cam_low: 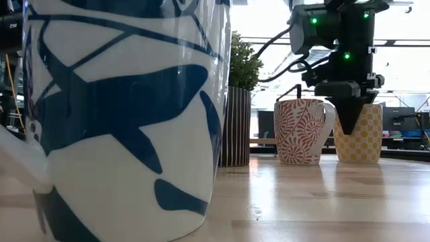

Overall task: Place coffee mugs
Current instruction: Put the yellow patterned mug on the shelf

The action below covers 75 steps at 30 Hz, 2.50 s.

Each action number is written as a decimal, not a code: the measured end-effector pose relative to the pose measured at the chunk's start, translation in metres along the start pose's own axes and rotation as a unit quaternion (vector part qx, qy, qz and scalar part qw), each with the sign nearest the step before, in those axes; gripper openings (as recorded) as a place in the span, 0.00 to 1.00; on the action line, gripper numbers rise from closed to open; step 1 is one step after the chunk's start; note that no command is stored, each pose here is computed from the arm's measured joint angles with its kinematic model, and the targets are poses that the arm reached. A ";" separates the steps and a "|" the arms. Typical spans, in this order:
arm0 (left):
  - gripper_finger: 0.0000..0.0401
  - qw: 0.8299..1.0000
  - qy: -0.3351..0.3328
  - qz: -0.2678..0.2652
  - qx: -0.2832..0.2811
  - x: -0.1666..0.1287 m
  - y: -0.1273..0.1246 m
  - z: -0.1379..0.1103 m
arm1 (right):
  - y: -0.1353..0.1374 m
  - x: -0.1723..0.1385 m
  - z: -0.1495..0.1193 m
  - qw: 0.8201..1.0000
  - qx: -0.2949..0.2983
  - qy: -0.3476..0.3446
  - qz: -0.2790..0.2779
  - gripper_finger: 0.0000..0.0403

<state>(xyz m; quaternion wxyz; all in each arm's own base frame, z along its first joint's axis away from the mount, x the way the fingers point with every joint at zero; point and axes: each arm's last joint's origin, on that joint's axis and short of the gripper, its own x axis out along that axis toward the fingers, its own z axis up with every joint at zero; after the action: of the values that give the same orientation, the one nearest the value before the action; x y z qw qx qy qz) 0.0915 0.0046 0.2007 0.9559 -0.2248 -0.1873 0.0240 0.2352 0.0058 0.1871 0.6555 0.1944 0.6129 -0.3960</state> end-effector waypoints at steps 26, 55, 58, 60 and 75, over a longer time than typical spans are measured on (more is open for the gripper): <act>0.19 1.000 0.022 0.010 0.002 0.000 0.002 -0.004 | -0.038 -0.045 -0.003 0.995 -0.016 -0.013 -0.093 0.01; 0.19 1.000 0.022 0.010 0.003 0.000 0.002 -0.004 | -0.080 -0.143 0.215 0.899 -0.122 -0.388 0.164 0.00; 0.19 1.000 0.022 0.011 0.003 0.000 0.002 -0.004 | -0.080 -0.128 0.244 0.911 -0.140 -0.353 0.159 0.00; 0.19 1.000 0.022 0.010 0.003 0.000 0.002 -0.004 | -0.080 -0.115 0.259 0.923 -0.153 -0.321 0.145 0.00; 0.19 1.000 0.022 0.010 0.003 0.000 0.002 -0.004 | -0.073 -0.036 0.275 0.962 -0.217 -0.112 0.121 0.00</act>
<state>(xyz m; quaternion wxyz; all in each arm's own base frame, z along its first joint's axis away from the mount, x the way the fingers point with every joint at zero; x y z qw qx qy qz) 0.0930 0.0046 0.1962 0.9601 -0.2248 -0.1638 0.0293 0.3607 -0.2320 0.2862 0.7893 0.0749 0.5787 -0.1910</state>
